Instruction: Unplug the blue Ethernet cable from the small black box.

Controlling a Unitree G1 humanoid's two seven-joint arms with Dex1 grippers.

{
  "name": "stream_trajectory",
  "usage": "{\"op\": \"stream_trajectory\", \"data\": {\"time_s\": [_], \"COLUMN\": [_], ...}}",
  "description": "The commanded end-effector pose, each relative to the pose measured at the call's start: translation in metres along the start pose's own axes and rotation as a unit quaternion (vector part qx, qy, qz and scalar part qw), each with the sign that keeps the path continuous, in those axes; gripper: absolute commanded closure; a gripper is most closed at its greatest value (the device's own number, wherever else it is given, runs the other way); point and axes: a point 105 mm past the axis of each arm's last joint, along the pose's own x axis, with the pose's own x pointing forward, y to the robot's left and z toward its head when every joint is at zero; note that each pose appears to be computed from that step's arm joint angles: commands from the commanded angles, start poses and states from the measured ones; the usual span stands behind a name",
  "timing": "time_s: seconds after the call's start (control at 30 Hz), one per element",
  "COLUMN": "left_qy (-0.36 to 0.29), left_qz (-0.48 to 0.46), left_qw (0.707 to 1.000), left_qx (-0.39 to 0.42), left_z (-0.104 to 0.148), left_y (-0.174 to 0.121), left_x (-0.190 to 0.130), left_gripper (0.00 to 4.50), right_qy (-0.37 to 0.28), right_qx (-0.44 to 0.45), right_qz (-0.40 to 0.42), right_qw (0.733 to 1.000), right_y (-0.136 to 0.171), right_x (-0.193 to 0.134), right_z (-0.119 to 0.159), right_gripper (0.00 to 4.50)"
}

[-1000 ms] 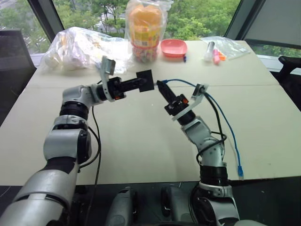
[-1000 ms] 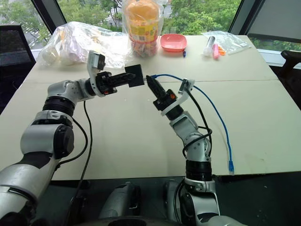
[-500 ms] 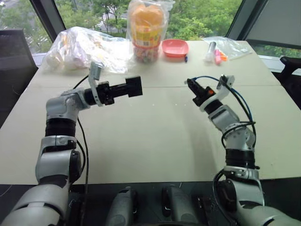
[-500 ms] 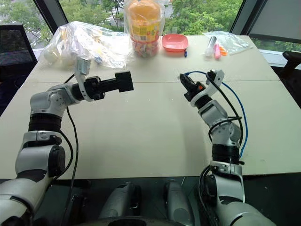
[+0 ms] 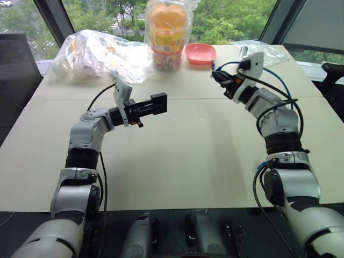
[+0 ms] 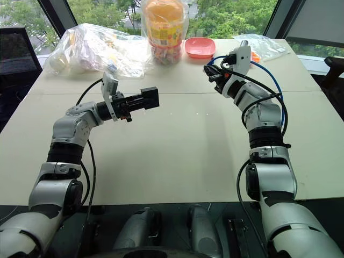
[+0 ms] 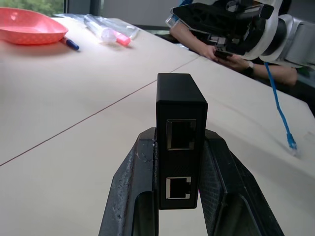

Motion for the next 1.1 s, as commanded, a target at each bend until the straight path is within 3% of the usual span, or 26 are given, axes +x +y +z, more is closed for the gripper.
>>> {"op": "stream_trajectory", "data": {"time_s": [0.03,0.1,0.23,0.4,0.43,0.57,0.67,0.8,1.0,1.07,1.1], "left_qy": [-0.01,-0.01,-0.027,-0.032,-0.03,-0.027,-0.023,-0.016,-0.021,-0.019,-0.019], "left_qz": [0.015,0.025,0.038,0.063,0.066,0.114,0.149,0.167,0.17,0.168,0.167], "left_qw": [0.997,0.994,0.992,0.987,0.985,0.977,0.973,0.973,0.979,0.98,0.98], "left_qx": [0.078,0.104,0.121,0.147,0.155,0.179,0.176,0.161,0.112,0.103,0.103], "left_z": [0.016,0.017,0.024,0.023,0.022,0.015,0.001,-0.019,-0.039,-0.043,-0.043], "left_y": [-0.002,-0.002,-0.004,-0.005,-0.006,0.004,0.011,0.015,0.017,0.018,0.018], "left_x": [0.003,0.004,0.005,0.007,0.007,0.006,0.007,0.01,0.018,0.019,0.019], "left_gripper": [4.01,4.01,4.01,4.01,4.01,4.01,4.01,4.01,4.01,2.98,2.78], "right_qy": [0.084,0.118,0.112,0.114,0.119,0.162,0.121,0.07,0.067,0.069,0.069], "right_qx": [-0.001,0.02,0.061,0.059,0.061,-0.003,-0.011,0.038,0.047,0.039,0.036], "right_qz": [-0.054,-0.088,-0.124,-0.107,-0.095,-0.02,0.032,0.05,0.043,0.036,0.033], "right_qw": [0.995,0.989,0.984,0.986,0.986,0.987,0.992,0.996,0.996,0.996,0.996], "right_y": [-0.019,-0.029,-0.041,-0.037,-0.032,-0.001,0.027,0.046,0.052,0.05,0.048], "right_x": [-0.005,-0.012,-0.019,-0.026,-0.027,-0.044,-0.055,-0.07,-0.077,-0.076,-0.076], "right_z": [-0.038,-0.061,-0.07,-0.072,-0.074,-0.09,-0.084,-0.077,-0.077,-0.076,-0.075], "right_gripper": [4.47,4.47,2.93,0.24,0.07,0.07,0.07,0.07,0.07,0.0,0.0]}}
